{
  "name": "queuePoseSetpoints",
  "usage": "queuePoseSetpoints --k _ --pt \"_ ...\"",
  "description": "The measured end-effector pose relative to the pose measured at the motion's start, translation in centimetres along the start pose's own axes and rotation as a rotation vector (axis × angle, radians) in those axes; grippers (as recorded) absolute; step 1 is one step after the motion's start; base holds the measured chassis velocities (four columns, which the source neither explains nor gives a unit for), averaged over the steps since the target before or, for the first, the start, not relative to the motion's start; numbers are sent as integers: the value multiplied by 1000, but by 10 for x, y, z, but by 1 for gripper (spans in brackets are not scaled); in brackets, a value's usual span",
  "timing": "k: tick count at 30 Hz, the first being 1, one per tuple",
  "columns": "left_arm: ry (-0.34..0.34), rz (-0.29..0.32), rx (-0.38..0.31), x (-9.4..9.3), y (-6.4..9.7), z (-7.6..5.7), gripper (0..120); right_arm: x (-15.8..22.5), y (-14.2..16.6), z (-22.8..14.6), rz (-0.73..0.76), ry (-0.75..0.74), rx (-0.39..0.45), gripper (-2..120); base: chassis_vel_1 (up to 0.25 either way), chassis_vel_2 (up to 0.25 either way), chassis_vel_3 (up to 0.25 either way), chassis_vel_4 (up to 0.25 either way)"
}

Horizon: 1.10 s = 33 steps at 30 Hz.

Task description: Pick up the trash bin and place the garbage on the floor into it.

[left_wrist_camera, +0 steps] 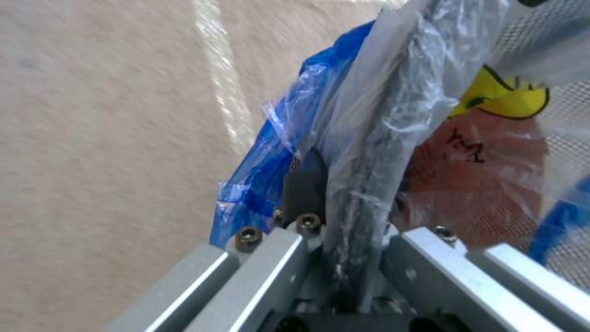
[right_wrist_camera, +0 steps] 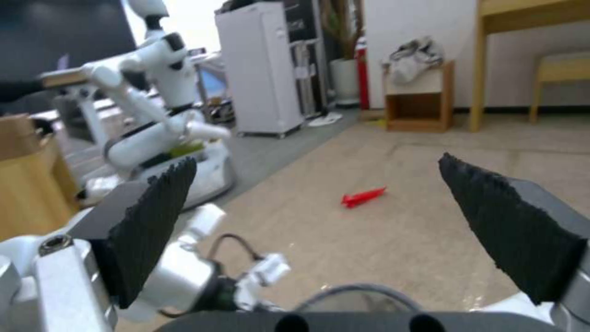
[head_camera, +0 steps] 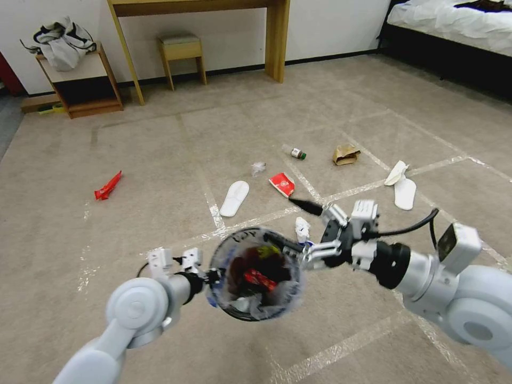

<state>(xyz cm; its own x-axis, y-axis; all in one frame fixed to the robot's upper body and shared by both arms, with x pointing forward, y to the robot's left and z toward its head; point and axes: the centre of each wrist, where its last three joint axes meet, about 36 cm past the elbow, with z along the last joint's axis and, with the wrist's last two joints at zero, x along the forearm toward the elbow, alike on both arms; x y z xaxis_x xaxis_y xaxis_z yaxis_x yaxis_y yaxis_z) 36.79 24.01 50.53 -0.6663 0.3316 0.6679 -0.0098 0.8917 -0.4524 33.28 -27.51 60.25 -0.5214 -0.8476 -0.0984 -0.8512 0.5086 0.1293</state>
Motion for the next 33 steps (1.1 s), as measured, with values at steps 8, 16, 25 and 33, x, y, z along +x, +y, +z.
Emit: queuePoseSetpoints --k 8,16,25,33 --pt "-61 -127 20 23 29 7 0 2 -16 15 126 -55 -20 100 0 0 0 0" --pt "-129 -221 56 44 47 24 0 5 -37 43 240 -52 -18 100 0 0 0 0" --pt "-241 -292 18 60 56 36 0 5 -43 85 315 -17 -41 100 0 0 0 0" --pt "-283 -288 48 70 56 31 0 18 -32 113 378 21 4 100 0 0 0 0"
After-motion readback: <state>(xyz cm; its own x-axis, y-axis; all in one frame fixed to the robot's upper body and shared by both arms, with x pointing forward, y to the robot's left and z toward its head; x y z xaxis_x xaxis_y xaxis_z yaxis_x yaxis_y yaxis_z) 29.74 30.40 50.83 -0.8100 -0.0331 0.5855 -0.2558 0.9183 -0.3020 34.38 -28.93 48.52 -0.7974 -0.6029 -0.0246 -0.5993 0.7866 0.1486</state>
